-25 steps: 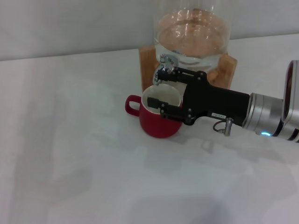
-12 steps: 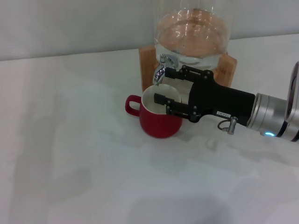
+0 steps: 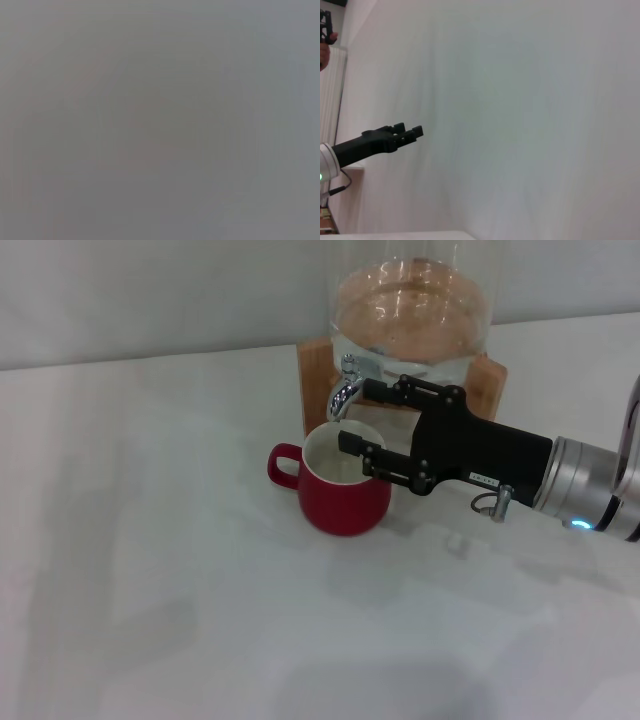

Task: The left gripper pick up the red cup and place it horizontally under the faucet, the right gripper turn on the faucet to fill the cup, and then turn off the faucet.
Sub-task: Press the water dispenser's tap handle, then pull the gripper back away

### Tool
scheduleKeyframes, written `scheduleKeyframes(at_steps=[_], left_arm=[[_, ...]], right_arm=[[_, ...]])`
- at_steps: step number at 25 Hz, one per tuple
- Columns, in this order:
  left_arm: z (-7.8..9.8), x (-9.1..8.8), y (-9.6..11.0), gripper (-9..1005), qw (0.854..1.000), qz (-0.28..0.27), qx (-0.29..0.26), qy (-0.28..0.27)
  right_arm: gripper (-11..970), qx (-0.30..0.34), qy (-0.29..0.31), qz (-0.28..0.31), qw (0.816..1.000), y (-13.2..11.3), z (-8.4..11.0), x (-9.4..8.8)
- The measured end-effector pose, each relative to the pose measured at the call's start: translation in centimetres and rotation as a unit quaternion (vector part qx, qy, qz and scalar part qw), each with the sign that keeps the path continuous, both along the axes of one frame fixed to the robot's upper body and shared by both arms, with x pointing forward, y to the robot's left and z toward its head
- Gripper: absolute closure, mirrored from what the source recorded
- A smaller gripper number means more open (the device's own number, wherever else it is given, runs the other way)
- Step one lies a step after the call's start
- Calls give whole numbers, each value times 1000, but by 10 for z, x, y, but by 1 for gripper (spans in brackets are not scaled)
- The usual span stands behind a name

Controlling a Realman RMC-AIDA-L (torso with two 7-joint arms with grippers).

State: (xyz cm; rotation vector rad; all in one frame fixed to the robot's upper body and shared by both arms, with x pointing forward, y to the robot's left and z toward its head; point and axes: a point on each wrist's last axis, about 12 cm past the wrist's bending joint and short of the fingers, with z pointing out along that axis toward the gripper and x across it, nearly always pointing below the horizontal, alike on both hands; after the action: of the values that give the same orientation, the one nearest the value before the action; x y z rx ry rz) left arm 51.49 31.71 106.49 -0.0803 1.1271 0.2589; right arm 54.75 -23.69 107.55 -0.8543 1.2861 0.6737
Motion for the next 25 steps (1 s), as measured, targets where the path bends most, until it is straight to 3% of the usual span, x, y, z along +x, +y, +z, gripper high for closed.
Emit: scheduleKeyframes(at_steps=[25], left_arm=[[0,0,2,260,1000,2,3,2]], right_arm=[[283,-1,1,-23,1000,-9,-6,-6]])
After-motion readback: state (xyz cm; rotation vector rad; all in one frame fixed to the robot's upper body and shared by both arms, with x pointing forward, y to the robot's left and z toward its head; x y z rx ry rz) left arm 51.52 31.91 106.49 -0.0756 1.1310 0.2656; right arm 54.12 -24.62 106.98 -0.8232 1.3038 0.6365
